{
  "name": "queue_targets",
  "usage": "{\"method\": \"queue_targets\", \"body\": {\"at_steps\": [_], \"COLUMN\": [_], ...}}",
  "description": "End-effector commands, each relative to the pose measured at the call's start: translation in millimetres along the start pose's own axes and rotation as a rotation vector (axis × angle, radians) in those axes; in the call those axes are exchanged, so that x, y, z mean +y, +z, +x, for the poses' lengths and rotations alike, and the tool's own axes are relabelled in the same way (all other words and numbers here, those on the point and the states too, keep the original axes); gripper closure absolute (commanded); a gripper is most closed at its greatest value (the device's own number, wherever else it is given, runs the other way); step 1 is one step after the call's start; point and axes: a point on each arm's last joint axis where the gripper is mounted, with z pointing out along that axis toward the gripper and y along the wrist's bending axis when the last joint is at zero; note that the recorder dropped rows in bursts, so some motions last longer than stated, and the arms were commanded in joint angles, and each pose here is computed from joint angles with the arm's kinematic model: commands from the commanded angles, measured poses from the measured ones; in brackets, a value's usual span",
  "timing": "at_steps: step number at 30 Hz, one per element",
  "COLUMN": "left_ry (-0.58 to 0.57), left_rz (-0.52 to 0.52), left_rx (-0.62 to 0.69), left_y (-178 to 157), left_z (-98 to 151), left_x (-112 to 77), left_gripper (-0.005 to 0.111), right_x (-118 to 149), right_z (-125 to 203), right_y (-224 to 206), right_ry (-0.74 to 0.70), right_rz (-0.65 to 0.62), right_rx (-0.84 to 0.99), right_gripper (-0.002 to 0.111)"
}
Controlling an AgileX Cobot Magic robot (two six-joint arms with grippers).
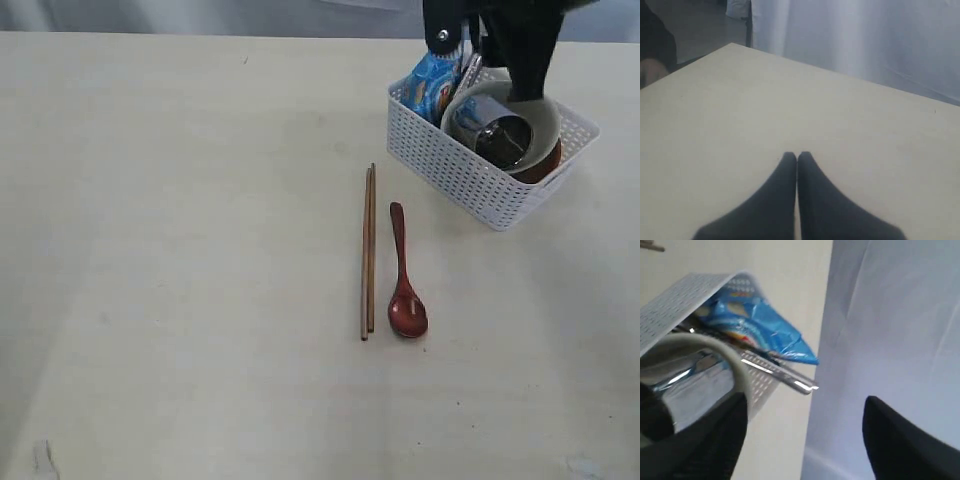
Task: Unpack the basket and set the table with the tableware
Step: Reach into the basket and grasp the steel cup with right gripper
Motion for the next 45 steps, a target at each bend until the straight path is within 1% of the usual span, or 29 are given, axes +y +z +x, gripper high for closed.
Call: {"method": "queue_targets", "body": {"at_steps": [1,5,7,11,18,22,24,27,31,33,35,36,38,44,45], "left_ry": [0.007,0.007,0.008,0.013,0.013,0.013,0.013,0.013,0.013,0.013,0.013,0.013,0.013,0.013,0.013], "left_rz": [0.006,0.006,0.010,0.030,0.030,0.030,0.030,0.030,0.030,0.030,0.030,0.030,0.030,0.030,0.030], "left_rx": [-0.005,-0.005,-0.004,0.000,0.000,0.000,0.000,0.000,0.000,0.000,0.000,0.000,0.000,0.000,0.000], "left_y": [0,0,0,0,0,0,0,0,0,0,0,0,0,0,0], "left_z": [0,0,0,0,0,0,0,0,0,0,0,0,0,0,0], "left_x": [-0.3,-0.3,-0.5,-1.6,-1.6,-1.6,-1.6,-1.6,-1.6,-1.6,-1.6,-1.6,-1.6,-1.6,-1.6], "left_gripper": [0.106,0.106,0.106,0.106,0.106,0.106,0.106,0.106,0.106,0.106,0.106,0.106,0.106,0.106,0.106], "right_x": [9,22,32,46,62,66,70,78,83,85,85,85,85,85,85], "right_z": [7,5,6,12,35,44,48,48,46,47,47,47,47,47,47], "right_y": [-3,1,5,15,25,32,41,62,79,81,81,81,81,81,81], "right_ry": [0.083,0.242,0.234,0.175,0.215,0.243,0.258,0.257,0.263,0.264,0.264,0.264,0.264,0.264,0.264], "right_rz": [-0.082,-0.182,-0.210,-0.178,-0.185,-0.148,-0.115,-0.121,-0.108,-0.116,-0.116,-0.116,-0.117,-0.117,-0.117], "right_rx": [0.057,0.073,0.084,0.069,0.087,0.059,0.023,-0.007,-0.051,-0.047,-0.047,-0.047,-0.045,-0.045,-0.045], "right_gripper": [0.044,0.044,0.044,0.044,0.044,0.044,0.044,0.044,0.045,0.055,0.071,0.080,0.091,0.108,0.109]}}
